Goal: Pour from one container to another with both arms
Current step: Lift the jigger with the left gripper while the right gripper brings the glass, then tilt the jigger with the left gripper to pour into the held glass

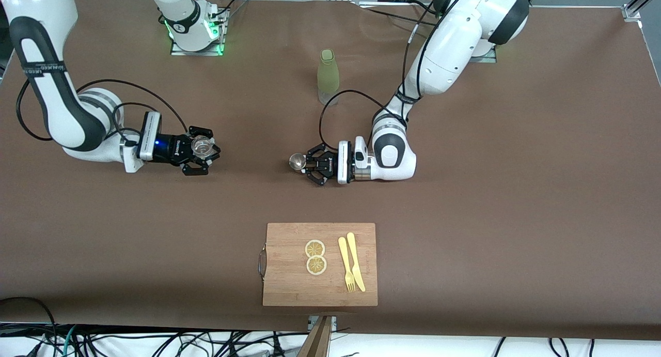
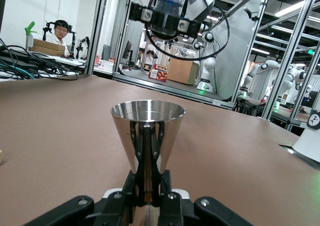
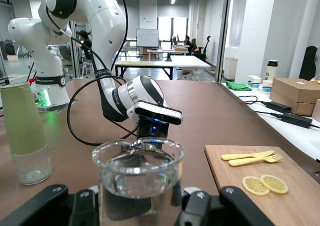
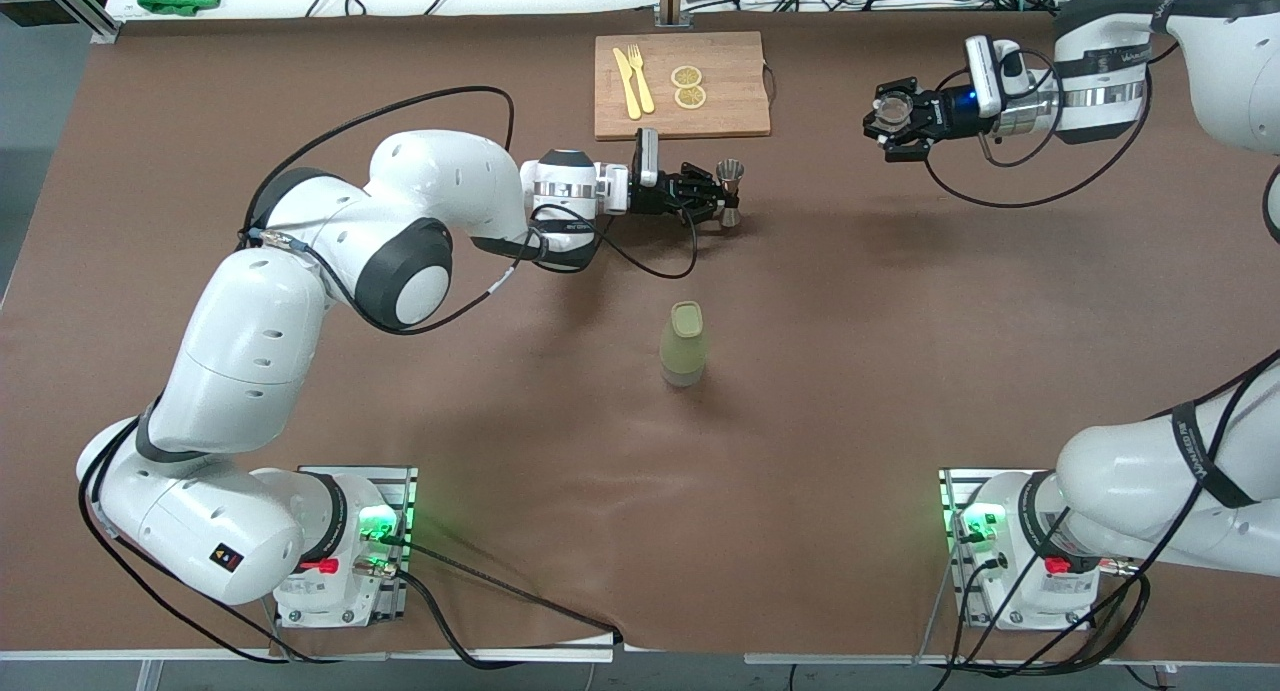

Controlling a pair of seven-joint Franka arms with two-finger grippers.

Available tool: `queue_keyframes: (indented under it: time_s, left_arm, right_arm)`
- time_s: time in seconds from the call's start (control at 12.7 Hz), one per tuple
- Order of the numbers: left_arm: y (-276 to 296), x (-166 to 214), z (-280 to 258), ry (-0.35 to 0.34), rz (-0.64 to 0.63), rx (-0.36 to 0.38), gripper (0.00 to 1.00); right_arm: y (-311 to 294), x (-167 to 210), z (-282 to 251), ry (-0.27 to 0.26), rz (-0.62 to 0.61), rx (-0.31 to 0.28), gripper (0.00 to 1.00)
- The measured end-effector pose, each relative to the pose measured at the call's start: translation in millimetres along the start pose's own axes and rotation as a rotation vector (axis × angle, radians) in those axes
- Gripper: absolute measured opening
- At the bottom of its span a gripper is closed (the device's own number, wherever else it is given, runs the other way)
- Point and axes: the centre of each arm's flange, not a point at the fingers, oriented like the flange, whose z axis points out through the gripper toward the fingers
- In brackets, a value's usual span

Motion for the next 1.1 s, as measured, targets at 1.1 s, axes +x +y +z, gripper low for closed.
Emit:
queue_keyframes:
  time_s: [1.1]
  left_arm:
    - [15.3, 20.7, 45.4, 0.066, -0.005, 0.063, 0.21]
  right_arm:
    - [-7.4, 59.8, 75.3, -0.058, 0.059, -0.011, 0.15]
